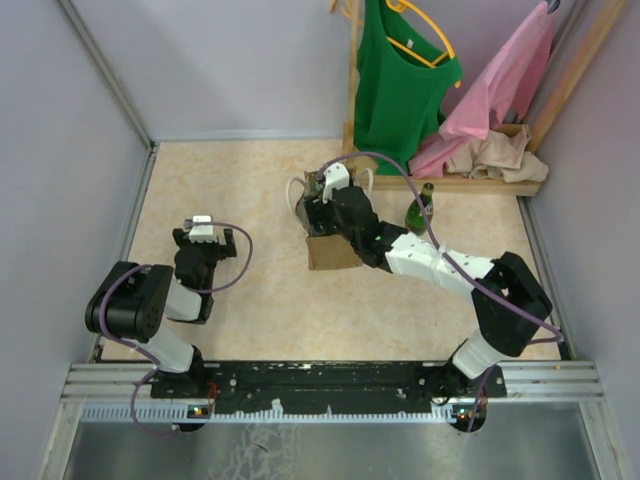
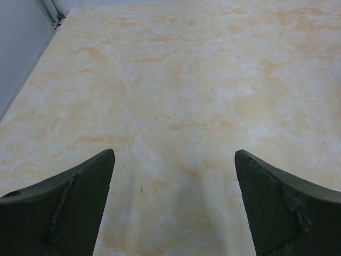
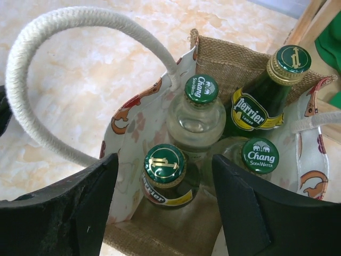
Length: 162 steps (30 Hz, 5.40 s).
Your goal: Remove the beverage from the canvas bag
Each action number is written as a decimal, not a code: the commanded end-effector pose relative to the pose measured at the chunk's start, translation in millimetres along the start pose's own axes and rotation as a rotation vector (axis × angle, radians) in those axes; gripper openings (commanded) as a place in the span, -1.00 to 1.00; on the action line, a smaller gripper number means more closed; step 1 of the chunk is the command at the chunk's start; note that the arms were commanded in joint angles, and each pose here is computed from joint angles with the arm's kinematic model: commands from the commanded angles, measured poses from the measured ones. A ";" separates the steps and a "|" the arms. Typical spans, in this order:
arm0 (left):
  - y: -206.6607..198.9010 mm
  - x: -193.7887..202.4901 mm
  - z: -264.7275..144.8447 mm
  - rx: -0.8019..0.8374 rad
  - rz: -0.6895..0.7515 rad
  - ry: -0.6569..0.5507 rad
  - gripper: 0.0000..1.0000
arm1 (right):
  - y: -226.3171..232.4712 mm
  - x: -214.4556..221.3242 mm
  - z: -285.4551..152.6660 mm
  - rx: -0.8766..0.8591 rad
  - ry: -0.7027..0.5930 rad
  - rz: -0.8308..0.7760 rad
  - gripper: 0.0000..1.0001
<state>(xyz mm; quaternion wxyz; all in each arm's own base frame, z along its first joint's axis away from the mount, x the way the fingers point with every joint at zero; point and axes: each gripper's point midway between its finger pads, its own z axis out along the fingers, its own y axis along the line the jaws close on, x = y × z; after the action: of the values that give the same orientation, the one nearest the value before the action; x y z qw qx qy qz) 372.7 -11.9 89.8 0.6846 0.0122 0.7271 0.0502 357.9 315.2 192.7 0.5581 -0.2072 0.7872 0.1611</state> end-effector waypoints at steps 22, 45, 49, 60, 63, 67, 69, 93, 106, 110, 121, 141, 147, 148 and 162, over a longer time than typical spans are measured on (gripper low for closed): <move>0.5 -8.4 4.1 0.001 -0.013 -0.028 1.00 | -4.1 -19.6 23.4 0.071 -0.091 -0.004 0.17; 0.7 -8.5 4.1 0.001 -0.013 -0.029 1.00 | 0.4 -56.7 20.5 0.048 -0.162 -0.041 -1.00; 0.8 -8.4 4.1 0.001 -0.012 -0.028 1.00 | 1.9 -91.4 9.8 0.038 -0.240 -0.041 -1.00; 0.4 -8.7 4.1 0.001 -0.013 -0.029 1.00 | 2.9 -168.5 -19.5 0.025 -0.434 -0.040 -1.00; 0.8 -8.3 4.1 0.000 -0.013 -0.028 1.00 | -1.2 -192.0 -36.1 0.037 -0.494 -0.042 -1.00; 0.8 -8.3 4.1 0.000 -0.013 -0.028 1.00 | -9.0 -224.8 -70.7 0.052 -0.581 -0.042 -1.00; 0.6 -8.4 4.1 0.001 -0.013 -0.028 1.00 | -15.6 -240.2 -93.0 0.064 -0.629 -0.030 -1.00; 0.9 -8.6 4.2 0.000 -0.012 -0.029 1.00 | -176.3 -183.8 -300.2 0.769 -0.634 0.097 -1.00; 0.9 -8.6 4.1 0.000 -0.013 -0.029 1.00 | -204.6 -76.1 -218.7 0.742 -0.372 0.155 -1.00; 0.9 -8.3 4.1 0.000 -0.013 -0.028 1.00 | -205.3 -58.6 -199.5 0.739 -0.323 0.148 -1.00; 0.6 -8.3 4.1 0.001 -0.013 -0.028 1.00 | -193.8 -9.0 -161.9 0.643 -0.377 0.182 -1.00; 0.8 -8.8 4.1 0.000 -0.013 -0.030 1.00 | -190.8 -7.4 -160.6 0.604 -0.589 0.095 -1.00; 0.5 -8.5 4.1 0.001 -0.012 -0.029 1.00 | -190.9 6.1 -159.1 0.603 -0.556 0.113 -0.63; 0.6 -8.3 4.1 0.001 -0.013 -0.028 1.00 | -190.9 8.1 -159.6 0.604 -0.547 0.114 -0.38; 0.8 -8.2 4.1 0.000 -0.013 -0.027 1.00 | -198.5 -19.7 -184.9 0.659 -0.585 0.139 0.98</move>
<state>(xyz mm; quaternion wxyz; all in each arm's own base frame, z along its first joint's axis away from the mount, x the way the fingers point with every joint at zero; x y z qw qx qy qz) 372.8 -12.0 89.9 0.6848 0.0123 0.7269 0.0500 311.5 62.0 214.1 0.7476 0.0517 0.6617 -0.0227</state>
